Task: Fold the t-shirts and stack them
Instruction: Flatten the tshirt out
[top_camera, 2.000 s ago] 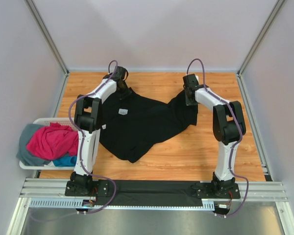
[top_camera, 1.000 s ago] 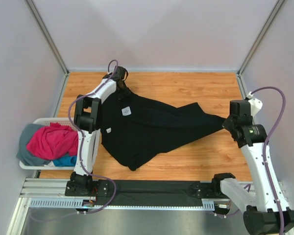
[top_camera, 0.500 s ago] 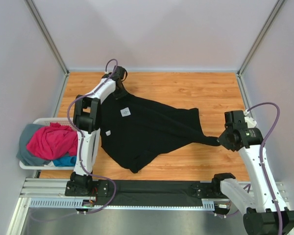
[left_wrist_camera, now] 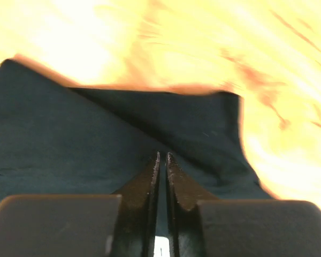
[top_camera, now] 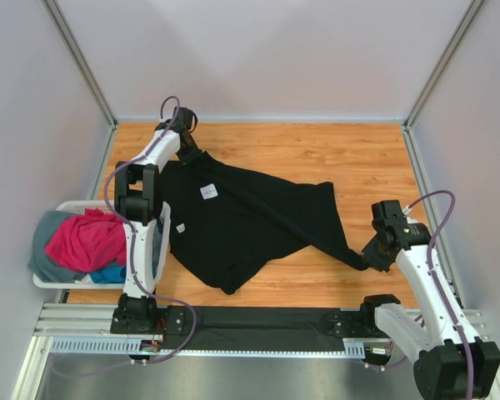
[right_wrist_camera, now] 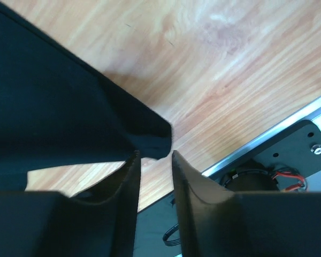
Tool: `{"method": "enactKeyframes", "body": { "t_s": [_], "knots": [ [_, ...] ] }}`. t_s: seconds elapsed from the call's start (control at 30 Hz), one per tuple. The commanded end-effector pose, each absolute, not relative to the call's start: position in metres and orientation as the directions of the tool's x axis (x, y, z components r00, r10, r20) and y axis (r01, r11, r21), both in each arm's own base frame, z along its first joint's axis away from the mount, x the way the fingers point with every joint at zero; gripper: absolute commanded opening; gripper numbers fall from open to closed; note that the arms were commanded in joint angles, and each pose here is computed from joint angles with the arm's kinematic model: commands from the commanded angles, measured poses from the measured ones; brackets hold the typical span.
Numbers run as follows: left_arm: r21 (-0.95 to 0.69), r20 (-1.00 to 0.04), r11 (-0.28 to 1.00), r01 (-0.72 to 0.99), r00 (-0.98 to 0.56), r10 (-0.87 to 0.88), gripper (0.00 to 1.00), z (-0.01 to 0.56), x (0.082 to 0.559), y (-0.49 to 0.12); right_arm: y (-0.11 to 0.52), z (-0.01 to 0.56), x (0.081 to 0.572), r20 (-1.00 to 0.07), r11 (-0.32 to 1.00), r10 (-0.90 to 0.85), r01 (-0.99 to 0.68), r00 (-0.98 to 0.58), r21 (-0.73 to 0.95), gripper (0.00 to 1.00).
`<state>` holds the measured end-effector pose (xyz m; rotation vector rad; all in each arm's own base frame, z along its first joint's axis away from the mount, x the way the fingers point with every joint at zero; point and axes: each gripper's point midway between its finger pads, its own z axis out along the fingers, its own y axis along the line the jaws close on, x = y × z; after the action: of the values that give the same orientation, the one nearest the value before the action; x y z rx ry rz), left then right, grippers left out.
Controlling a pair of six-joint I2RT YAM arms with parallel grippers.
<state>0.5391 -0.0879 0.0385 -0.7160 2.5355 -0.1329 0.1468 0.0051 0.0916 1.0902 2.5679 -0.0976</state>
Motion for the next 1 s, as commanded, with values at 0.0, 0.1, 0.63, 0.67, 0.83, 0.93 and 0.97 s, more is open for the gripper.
{"method": "enactKeyframes", "body": {
  "t_s": [0.0,0.1,0.63,0.67,0.83,0.93,0.97],
  "knots": [
    [-0.327,-0.571,0.903,-0.277,-0.703,-0.423,0.16,0.123,0.557,-0.111,0.006,0.127,0.178,-0.419,0.718,0.670,0.679,-0.613,0.154,0.34],
    [-0.329,-0.620,0.927,-0.179,-0.700,-0.355,0.25,0.155,0.549,-0.131,0.005,0.166,0.205,-0.504,0.758,0.624,0.618,-0.597,0.208,0.51],
    [-0.168,-0.646,0.976,0.137,-0.763,-0.004,0.47,0.192,0.357,-0.233,0.077,0.153,0.414,-0.516,0.868,0.492,0.350,-0.701,0.351,0.61],
    [-0.150,-0.595,0.979,0.141,-0.804,0.025,0.47,0.165,0.335,-0.227,0.084,0.145,0.418,-0.507,0.874,0.480,0.340,-0.716,0.347,0.60],
    [-0.249,-0.530,0.930,0.270,-0.842,0.103,0.47,0.135,0.245,-0.233,0.105,0.092,0.429,-0.427,0.887,0.445,0.320,-0.787,0.333,0.57],
    [-0.269,-0.506,0.917,0.295,-0.853,0.126,0.46,0.114,0.214,-0.229,0.106,0.071,0.432,-0.416,0.895,0.432,0.321,-0.800,0.310,0.52],
    [-0.269,-0.498,0.914,0.302,-0.856,0.137,0.46,0.104,0.207,-0.227,0.105,0.065,0.432,-0.409,0.895,0.433,0.328,-0.803,0.302,0.49]
  ]
}}
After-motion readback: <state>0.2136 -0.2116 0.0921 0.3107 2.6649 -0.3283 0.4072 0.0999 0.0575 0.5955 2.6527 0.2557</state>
